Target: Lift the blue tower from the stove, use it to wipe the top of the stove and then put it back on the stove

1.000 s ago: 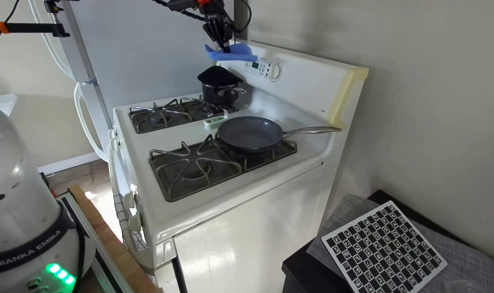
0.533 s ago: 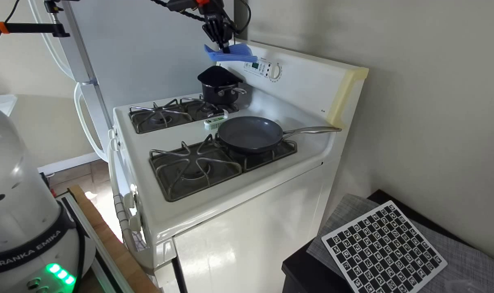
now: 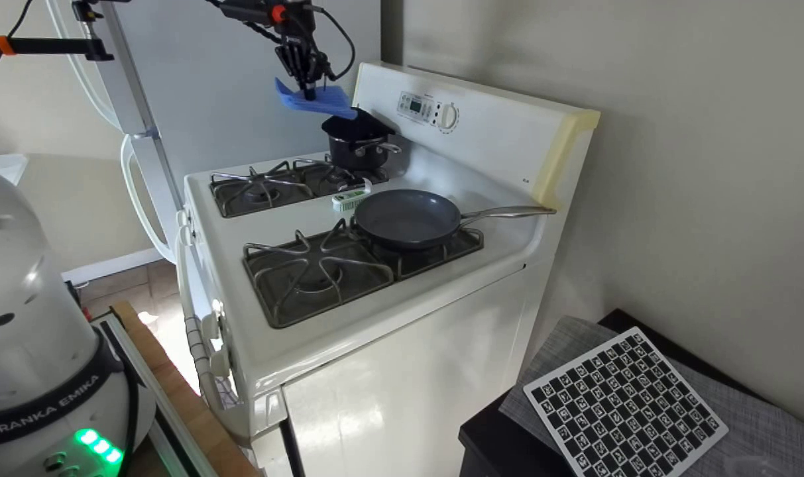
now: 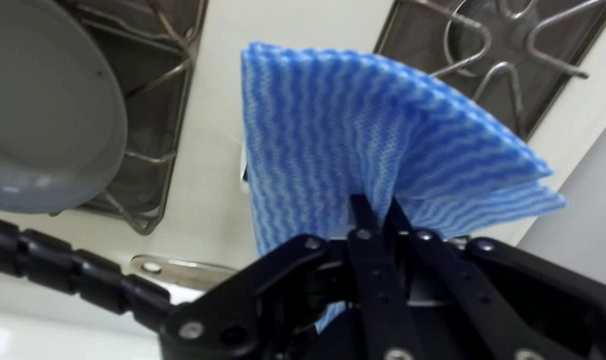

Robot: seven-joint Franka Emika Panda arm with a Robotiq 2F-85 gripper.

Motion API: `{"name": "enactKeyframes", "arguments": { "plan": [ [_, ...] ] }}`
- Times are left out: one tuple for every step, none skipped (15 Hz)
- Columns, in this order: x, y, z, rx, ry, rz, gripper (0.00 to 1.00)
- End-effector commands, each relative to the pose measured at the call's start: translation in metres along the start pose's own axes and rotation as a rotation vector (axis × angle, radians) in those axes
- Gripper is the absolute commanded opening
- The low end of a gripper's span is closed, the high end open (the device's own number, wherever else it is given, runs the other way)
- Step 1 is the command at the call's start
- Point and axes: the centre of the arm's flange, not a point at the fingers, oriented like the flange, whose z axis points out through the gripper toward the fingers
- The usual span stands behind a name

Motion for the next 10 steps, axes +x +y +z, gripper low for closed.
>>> {"name": "enactKeyframes", "arguments": {
  "plan": [
    [-0.041, -0.008, 0.011, 0.044, -0.096, -0.004, 0.00],
    [-0.048, -0.010, 0.016, 0.040, -0.119, -0.002, 0.00],
    [-0.054, -0.010, 0.023, 0.042, -0.144, 0.002, 0.00],
    [-0.062, -0.009, 0.032, 0.043, -0.166, 0.008, 0.00],
    [-0.067, -0.008, 0.039, 0.027, -0.177, 0.020, 0.00],
    [-0.072, -0.005, 0.049, 0.006, -0.175, 0.021, 0.00],
    [-0.077, -0.003, 0.055, 0.006, -0.196, 0.025, 0.00],
    [-0.082, 0.002, 0.067, -0.020, -0.193, 0.032, 0.00],
    [-0.086, 0.004, 0.075, -0.021, -0.212, 0.038, 0.00],
    [-0.091, 0.006, 0.084, -0.023, -0.231, 0.038, 0.00]
  ]
}}
